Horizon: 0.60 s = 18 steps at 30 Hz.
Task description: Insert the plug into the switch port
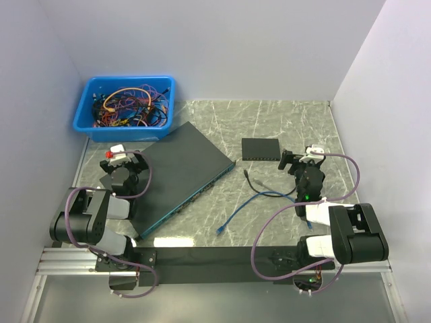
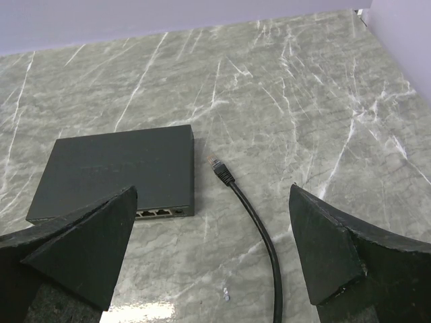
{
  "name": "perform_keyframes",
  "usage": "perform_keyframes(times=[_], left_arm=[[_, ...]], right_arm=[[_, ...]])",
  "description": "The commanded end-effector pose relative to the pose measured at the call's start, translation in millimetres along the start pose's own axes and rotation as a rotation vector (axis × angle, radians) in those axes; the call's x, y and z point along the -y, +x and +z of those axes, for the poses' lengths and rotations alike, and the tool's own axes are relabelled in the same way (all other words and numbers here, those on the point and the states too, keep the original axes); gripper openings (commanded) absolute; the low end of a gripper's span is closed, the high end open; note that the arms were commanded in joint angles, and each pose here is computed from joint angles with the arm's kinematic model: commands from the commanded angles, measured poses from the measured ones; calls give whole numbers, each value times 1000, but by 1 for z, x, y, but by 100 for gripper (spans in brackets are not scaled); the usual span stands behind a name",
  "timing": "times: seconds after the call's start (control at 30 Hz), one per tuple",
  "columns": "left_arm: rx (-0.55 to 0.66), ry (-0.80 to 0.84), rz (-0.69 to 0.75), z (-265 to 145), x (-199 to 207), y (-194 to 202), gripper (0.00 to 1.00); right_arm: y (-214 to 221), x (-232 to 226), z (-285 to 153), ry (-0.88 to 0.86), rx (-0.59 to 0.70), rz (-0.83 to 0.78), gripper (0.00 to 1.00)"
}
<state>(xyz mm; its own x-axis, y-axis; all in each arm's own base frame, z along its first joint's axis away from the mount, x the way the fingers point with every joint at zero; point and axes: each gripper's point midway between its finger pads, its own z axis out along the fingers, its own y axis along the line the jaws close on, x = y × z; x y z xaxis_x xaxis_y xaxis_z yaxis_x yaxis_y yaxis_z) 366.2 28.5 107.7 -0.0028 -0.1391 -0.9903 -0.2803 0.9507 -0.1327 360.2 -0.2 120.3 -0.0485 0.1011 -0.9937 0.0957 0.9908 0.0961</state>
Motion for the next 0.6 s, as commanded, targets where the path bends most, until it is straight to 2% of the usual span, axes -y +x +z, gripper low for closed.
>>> perform_keyframes(times=[0.0,0.43,0.57], left_arm=[[71,25,-26,6,8,-22,99],[69,24,-27,6,8,-22,99],[69,24,-27,6,8,-22,99]], right_arm=[[-20,-4,5,-10,64,5,100],[-20,-3,5,-5,65,5,100],[-39,-18,7,-30,91,-39,100]])
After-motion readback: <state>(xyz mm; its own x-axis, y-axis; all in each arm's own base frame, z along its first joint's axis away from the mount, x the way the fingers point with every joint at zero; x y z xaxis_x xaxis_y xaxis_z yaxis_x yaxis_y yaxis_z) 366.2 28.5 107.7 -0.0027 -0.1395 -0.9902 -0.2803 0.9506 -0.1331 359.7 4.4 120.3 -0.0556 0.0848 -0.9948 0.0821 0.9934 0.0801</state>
